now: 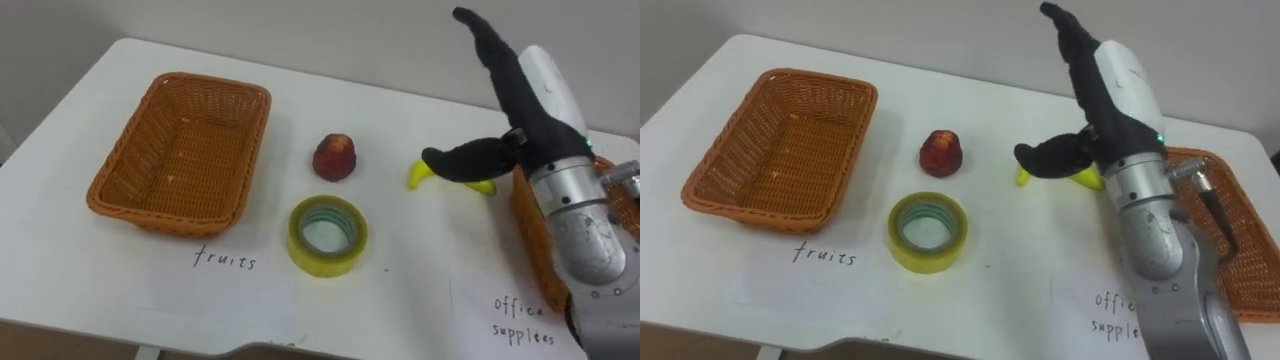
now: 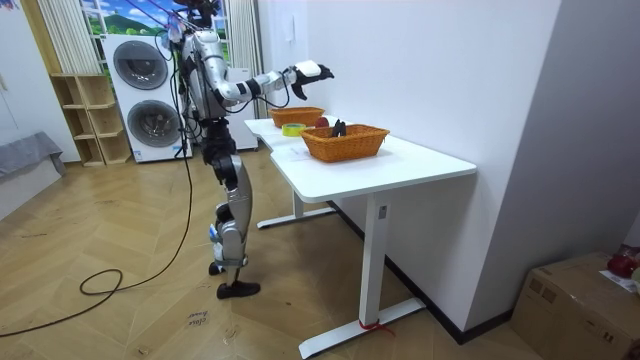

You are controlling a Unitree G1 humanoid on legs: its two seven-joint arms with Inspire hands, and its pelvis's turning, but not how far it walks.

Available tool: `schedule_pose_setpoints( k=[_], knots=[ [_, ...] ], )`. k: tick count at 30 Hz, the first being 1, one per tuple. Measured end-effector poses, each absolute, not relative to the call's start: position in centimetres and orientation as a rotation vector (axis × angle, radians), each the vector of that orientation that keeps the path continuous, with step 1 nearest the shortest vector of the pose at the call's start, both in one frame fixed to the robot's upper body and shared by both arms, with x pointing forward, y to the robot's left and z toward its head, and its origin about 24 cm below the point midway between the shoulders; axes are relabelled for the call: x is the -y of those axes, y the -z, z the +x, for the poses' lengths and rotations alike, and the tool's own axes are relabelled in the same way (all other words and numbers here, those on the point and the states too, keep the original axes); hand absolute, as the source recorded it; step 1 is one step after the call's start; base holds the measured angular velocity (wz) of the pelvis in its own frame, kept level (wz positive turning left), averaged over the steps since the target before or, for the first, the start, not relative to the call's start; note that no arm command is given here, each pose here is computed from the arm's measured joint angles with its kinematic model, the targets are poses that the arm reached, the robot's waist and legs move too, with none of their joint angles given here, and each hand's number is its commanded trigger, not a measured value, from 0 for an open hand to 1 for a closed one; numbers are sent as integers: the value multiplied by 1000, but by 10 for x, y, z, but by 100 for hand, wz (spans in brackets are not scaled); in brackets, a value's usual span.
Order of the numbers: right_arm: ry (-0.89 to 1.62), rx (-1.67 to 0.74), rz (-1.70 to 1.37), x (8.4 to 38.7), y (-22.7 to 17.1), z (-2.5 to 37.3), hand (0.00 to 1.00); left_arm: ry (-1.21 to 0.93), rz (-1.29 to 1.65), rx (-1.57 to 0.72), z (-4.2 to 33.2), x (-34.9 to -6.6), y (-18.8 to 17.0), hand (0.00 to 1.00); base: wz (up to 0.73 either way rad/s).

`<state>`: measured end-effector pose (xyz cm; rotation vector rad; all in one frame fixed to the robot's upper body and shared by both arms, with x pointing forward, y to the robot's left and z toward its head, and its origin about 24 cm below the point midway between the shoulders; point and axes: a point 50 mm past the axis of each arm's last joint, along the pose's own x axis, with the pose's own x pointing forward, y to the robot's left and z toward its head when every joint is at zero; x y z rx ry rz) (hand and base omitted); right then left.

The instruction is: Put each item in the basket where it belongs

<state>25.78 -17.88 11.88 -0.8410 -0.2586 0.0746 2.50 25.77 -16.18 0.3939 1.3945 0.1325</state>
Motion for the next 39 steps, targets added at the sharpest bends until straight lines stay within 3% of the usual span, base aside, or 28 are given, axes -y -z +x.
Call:
schedule_pose_setpoints(
  k=[39],
  knots=[
    [-258, 81, -762, 138, -78, 269, 0, -94, 401, -1429, 33, -246, 165, 0, 4]
  ],
)
